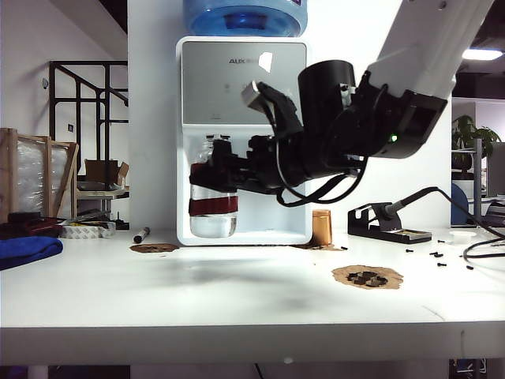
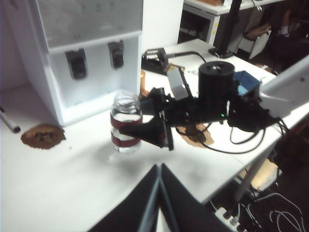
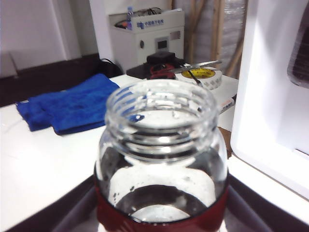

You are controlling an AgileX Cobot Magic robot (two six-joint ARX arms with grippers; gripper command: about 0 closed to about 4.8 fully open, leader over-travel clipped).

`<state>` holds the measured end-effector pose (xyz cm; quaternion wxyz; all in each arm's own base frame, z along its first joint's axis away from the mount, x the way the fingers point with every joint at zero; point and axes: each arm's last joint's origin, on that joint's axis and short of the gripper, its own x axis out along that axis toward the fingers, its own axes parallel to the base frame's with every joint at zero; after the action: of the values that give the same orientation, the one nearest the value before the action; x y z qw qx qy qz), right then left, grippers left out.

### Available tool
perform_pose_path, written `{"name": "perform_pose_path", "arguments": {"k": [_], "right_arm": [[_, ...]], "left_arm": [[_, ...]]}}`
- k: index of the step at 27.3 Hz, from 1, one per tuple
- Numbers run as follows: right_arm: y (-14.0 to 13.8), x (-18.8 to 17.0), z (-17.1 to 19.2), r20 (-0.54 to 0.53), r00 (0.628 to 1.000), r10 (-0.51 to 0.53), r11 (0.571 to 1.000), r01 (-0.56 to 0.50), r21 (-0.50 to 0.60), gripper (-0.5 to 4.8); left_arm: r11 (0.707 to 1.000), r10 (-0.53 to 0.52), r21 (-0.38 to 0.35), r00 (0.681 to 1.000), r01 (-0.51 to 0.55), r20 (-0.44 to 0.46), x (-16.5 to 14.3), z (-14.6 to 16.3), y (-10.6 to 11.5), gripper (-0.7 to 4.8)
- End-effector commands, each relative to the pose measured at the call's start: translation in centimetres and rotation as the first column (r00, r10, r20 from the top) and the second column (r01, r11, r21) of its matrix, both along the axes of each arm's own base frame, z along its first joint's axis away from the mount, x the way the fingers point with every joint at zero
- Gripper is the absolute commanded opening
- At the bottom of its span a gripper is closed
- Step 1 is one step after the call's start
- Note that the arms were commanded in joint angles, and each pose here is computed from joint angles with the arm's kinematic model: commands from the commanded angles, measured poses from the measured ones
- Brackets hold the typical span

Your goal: Pick up the water bottle with two loops of red belts, then reach the front water dispenser and gently press the gray-black baffle horizontally to get a little water.

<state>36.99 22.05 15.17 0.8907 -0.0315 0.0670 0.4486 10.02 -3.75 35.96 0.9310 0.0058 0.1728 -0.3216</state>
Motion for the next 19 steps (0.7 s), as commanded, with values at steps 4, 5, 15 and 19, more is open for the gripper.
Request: {"name": "perform_pose_path", "arguments": {"k": [4, 5, 15, 19], "right_arm": [[0.3, 0.1, 0.3, 0.060, 0.989, -0.137, 0.990, 0.138, -0.020, -0.05], [0.3, 0.1, 0.1, 0.060, 0.987, -0.149, 0.988, 0.150, -0.022, -0.05], [0.5, 0.3, -1.9, -0.021, 0.981, -0.195, 0.980, 0.196, 0.022, -0.05], [1.0, 0.1, -2.1, -0.009, 0.983, -0.185, 0.982, 0.185, 0.031, -0.05]], "left_arm": [[0.998, -0.018, 0.063, 0.998, 0.021, -0.056, -1.5, -0.6, 0.4, -0.05], [0.997, -0.017, 0.069, 0.997, 0.023, -0.076, -1.6, -0.8, 0.4, -0.05], [0.990, 0.083, 0.114, 0.995, -0.077, -0.052, -2.6, -0.8, 1.0, -0.05], [0.991, 0.097, 0.092, 0.995, -0.096, -0.009, -2.9, -0.5, 1.1, -0.05]]}}
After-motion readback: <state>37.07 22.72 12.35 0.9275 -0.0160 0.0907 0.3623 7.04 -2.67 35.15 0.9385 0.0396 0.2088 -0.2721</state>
